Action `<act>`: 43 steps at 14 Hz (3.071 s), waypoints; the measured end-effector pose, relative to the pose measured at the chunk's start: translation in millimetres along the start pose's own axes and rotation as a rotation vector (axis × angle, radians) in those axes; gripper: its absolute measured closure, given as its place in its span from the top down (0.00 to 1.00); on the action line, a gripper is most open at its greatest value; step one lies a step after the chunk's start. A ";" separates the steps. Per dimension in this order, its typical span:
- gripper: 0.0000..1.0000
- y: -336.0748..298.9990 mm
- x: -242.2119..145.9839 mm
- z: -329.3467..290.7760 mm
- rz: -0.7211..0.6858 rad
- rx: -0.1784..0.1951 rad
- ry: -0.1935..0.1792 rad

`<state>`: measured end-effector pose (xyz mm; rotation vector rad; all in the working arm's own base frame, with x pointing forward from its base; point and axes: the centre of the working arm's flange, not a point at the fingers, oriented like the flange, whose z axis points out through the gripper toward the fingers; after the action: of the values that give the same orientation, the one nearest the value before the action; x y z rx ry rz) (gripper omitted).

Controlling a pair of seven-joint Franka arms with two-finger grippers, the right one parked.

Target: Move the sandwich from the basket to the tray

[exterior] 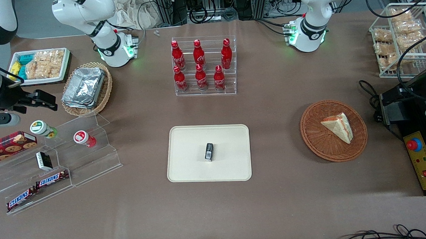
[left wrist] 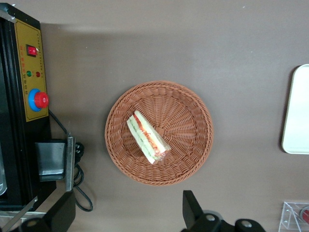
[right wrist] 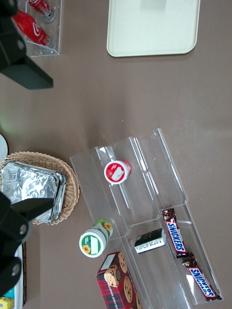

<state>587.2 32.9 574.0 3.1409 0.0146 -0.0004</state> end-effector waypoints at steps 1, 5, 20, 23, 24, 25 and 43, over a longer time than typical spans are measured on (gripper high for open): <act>1.00 0.0 -0.7 2.1 -0.002 0.001 -0.013; 1.00 -0.7 -0.1 11.6 -0.051 0.008 -0.054; 1.00 -20.4 -6.2 163.8 -0.656 0.002 -0.045; 1.00 -12.2 -13.5 205.0 -0.760 0.000 -0.039; 1.00 -10.1 -14.9 216.2 -0.780 0.001 -0.045; 1.00 -7.9 -15.2 225.8 -0.792 0.000 -0.045; 0.48 -1.7 -39.0 346.7 -0.852 -0.002 -0.073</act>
<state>548.1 34.0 227.3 2.8507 1.3100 -0.1119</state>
